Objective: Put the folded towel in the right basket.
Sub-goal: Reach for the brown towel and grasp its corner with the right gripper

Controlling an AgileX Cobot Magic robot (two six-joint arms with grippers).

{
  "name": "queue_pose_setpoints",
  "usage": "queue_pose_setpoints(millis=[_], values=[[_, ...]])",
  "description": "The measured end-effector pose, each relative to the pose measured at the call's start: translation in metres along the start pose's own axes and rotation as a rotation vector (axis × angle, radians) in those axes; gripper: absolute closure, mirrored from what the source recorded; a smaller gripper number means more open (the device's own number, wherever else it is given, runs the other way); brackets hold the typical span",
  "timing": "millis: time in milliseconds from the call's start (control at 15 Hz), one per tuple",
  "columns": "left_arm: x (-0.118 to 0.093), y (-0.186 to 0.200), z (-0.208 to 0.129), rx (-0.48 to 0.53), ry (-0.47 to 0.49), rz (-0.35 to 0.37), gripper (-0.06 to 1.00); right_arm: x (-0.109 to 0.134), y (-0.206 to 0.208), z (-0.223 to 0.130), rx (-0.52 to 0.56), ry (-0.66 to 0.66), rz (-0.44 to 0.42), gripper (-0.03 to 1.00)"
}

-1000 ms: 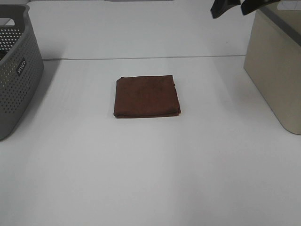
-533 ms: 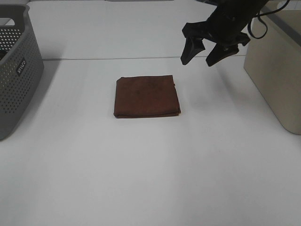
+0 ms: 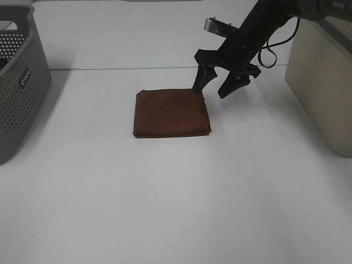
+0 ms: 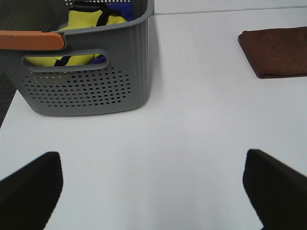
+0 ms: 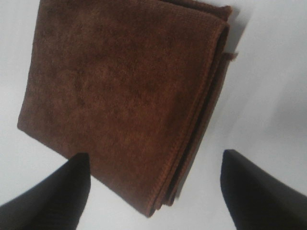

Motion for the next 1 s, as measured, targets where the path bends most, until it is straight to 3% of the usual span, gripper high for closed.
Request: queue_pose_setpoints(millis=[333, 667, 800, 867, 1000], values=[[0.000, 0.000, 0.000, 0.000, 0.000, 0.000, -0.02, -0.022, -0.035, 0.002, 0.035, -0.078, 0.055, 0.26], [0.000, 0.000, 0.000, 0.000, 0.000, 0.000, -0.02, -0.015, -0.052, 0.003, 0.034, -0.108, 0.152, 0.27], [0.000, 0.000, 0.000, 0.000, 0.000, 0.000, -0.02, -0.006, -0.063, 0.002, 0.028, -0.079, 0.165, 0.38], [0.000, 0.000, 0.000, 0.000, 0.000, 0.000, -0.02, -0.004, -0.067, 0.001, 0.028, -0.074, 0.164, 0.49], [0.000, 0.000, 0.000, 0.000, 0.000, 0.000, -0.02, -0.007, -0.072, 0.000, 0.031, -0.071, 0.153, 0.83]])
Point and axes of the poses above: a point on each arm's last joint axis where the gripper is mounted, y pointing back along that axis away from the gripper, x along the wrist's bending axis when the last joint is at zero, z = x × y, the point moved 7 cm from there along -y, pointing out along that axis toward the gripper, and after that the axes turned 13 degrees about -y, right-handed, at the moved point
